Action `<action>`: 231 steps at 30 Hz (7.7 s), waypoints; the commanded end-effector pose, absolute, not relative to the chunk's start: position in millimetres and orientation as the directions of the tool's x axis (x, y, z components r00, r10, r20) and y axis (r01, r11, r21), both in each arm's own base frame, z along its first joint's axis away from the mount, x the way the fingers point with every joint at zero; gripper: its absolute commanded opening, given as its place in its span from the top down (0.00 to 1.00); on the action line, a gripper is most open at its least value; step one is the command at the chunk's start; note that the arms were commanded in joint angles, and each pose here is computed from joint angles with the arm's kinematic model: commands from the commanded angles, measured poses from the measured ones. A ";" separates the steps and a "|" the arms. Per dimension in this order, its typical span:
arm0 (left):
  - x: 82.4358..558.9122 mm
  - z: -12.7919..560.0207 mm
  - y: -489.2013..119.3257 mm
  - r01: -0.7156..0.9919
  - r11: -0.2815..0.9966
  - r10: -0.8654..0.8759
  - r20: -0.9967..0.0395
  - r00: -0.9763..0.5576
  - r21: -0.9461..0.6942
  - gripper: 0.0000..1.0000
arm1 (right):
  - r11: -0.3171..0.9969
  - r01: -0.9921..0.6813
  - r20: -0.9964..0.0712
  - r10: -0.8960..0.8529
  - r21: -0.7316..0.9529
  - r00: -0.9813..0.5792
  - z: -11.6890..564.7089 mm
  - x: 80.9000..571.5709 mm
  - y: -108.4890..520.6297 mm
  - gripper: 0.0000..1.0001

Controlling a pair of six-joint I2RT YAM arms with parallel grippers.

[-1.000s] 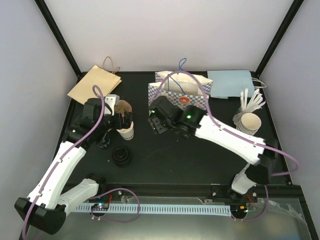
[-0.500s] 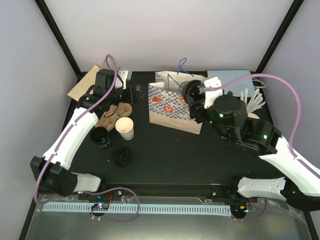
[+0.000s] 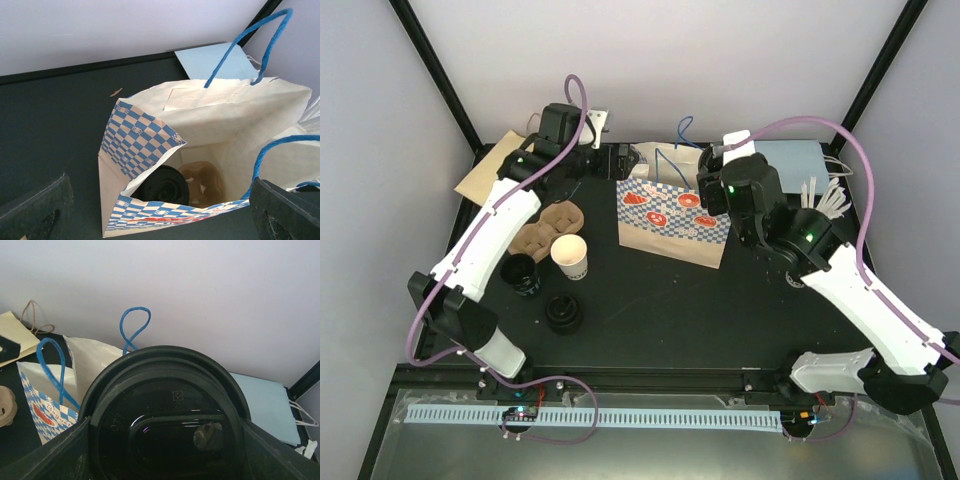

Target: Pack the takeout coffee

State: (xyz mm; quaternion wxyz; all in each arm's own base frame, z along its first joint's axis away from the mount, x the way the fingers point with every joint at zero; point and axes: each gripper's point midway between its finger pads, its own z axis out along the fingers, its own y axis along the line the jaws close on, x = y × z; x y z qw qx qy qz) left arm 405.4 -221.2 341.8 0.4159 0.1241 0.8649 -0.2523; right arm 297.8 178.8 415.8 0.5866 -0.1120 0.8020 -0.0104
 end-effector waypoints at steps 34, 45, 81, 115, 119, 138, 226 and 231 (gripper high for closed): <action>415.5 357.7 -253.7 0.715 0.699 0.348 -0.868 -0.354 -0.011 0.01 | 0.841 -0.536 -0.703 -0.339 0.072 -0.625 322.5 288.6 251.2 0.33; 406.4 352.5 -277.4 0.895 0.420 0.564 -0.816 -0.125 0.153 0.02 | 0.825 -0.556 -0.675 -0.354 0.101 -0.648 314.3 277.2 250.8 0.33; 404.6 369.0 -283.3 0.884 0.380 0.593 -0.805 -0.006 0.273 0.98 | 0.739 -0.669 -0.617 -0.488 0.086 -0.618 288.4 238.8 249.3 0.35; 253.7 325.1 -283.1 0.861 0.447 0.547 -0.836 -0.047 0.244 0.98 | 0.888 -0.449 -0.774 -0.352 -0.099 -0.526 221.7 229.8 208.5 0.36; 261.7 329.6 -279.3 0.827 0.496 0.544 -0.837 -0.058 0.266 0.98 | 0.861 -0.496 -0.775 -0.386 -0.109 -0.501 213.4 219.9 216.0 0.36; 256.9 335.7 -254.5 0.773 0.468 0.624 -0.780 0.056 0.429 0.99 | 0.573 -0.724 -0.748 -0.653 -0.383 -0.121 203.5 202.5 257.6 0.31; 192.5 301.3 -261.6 0.857 0.297 0.655 -0.743 0.138 0.421 0.98 | 0.264 -0.691 -0.383 -0.923 -0.673 0.021 173.0 189.0 178.0 0.32; 197.6 303.0 -258.2 0.840 0.321 0.664 -0.737 0.130 0.437 0.98 | 0.279 -0.693 -0.407 -0.913 -0.665 0.023 177.1 188.8 181.5 0.32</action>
